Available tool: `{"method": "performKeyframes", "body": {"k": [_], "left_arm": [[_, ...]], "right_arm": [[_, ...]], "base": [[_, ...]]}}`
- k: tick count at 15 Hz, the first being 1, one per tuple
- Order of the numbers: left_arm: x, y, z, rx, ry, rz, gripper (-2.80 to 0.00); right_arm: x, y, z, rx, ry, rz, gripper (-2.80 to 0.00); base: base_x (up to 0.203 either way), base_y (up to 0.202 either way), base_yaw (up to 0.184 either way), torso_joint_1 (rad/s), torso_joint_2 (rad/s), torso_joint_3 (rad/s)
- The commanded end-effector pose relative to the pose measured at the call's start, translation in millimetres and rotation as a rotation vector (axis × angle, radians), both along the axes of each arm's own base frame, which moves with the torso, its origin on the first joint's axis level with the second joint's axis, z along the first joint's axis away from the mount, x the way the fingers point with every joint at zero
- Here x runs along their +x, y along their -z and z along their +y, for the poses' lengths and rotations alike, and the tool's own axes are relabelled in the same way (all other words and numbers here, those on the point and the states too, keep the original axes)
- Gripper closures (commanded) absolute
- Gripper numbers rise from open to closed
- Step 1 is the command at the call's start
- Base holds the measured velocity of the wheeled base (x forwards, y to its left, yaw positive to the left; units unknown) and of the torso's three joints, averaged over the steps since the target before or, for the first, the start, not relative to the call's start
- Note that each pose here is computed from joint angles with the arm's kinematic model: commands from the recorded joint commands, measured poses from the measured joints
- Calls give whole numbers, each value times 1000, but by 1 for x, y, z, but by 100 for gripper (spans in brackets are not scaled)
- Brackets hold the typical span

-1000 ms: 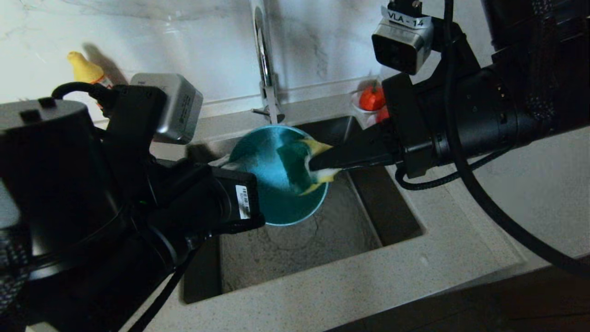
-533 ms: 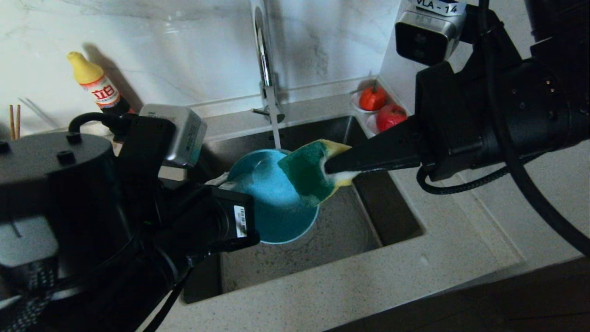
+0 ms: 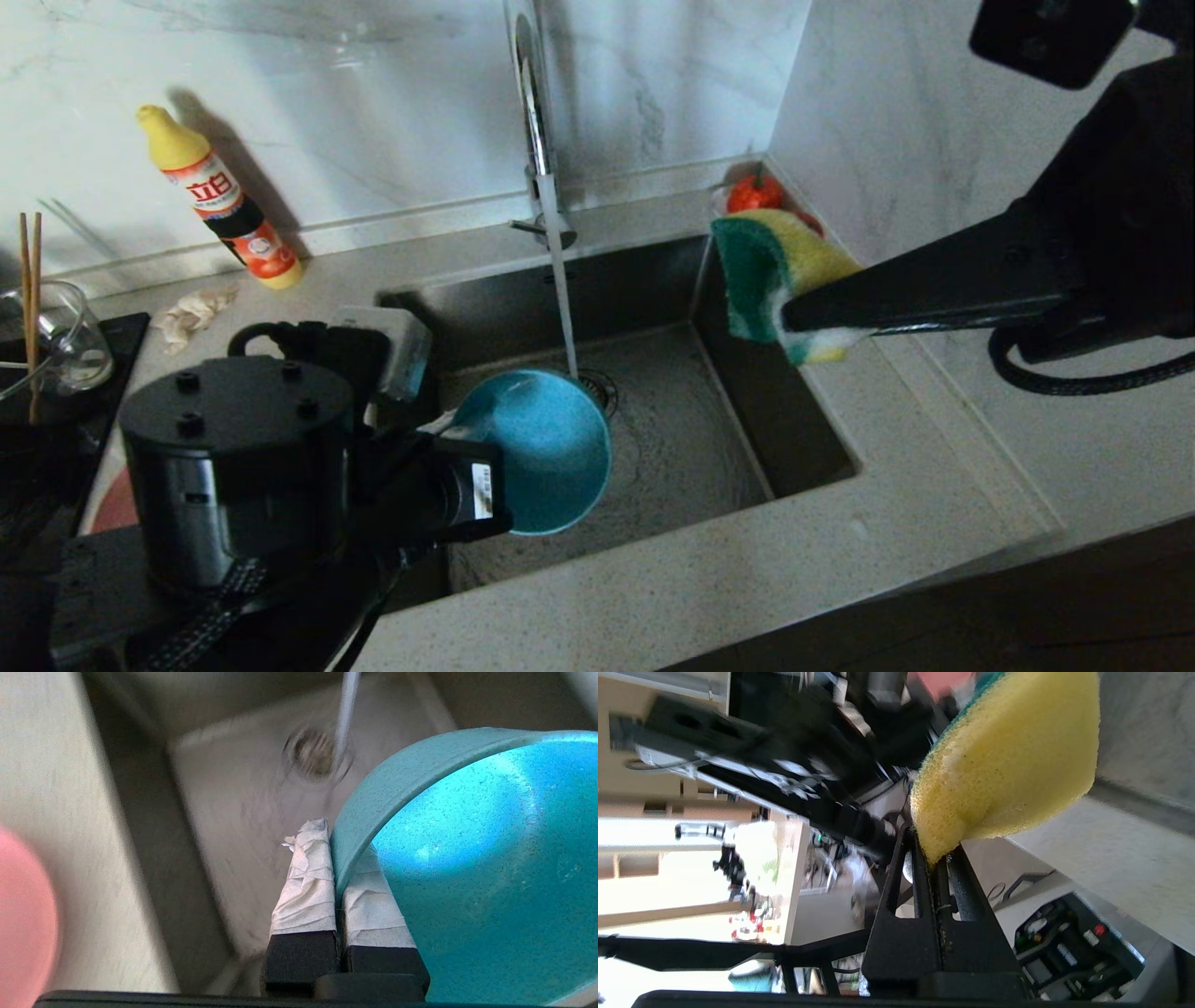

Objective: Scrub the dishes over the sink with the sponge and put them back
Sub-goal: Rinse the bowl

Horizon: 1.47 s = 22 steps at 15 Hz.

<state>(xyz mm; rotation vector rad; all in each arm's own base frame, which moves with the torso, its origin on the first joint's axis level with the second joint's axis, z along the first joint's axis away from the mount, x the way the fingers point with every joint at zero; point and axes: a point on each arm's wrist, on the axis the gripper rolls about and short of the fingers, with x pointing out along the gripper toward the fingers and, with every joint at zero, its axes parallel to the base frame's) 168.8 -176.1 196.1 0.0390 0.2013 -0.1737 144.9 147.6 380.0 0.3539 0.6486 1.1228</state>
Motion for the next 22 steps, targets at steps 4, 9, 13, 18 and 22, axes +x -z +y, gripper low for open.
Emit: {"method": "performKeyframes", "body": {"k": [4,9,13,18,22], "left_arm": [[4,27,7,24,-68,172,0],[47,32,21,-111,-202,291,0],[76,29,15,-204,-243,337,0],[107,23,-2,-252,-262,320,0],[135,24,4,-294,-327,308,0]], "right_arm": [[-3,1,-35,0,131,3,0],[-15,1,-46,8,142,-15,0],[-13,11,-44,-13,136,13,0],[-16,16,-46,-22,136,24,0],[-20,15,-48,-19,130,20,0]], "base": [[0,0,0,0,0,0],[0,0,0,0,0,0],[0,0,0,0,0,0],[0,0,0,0,0,0],[0,0,0,0,0,0]]}}
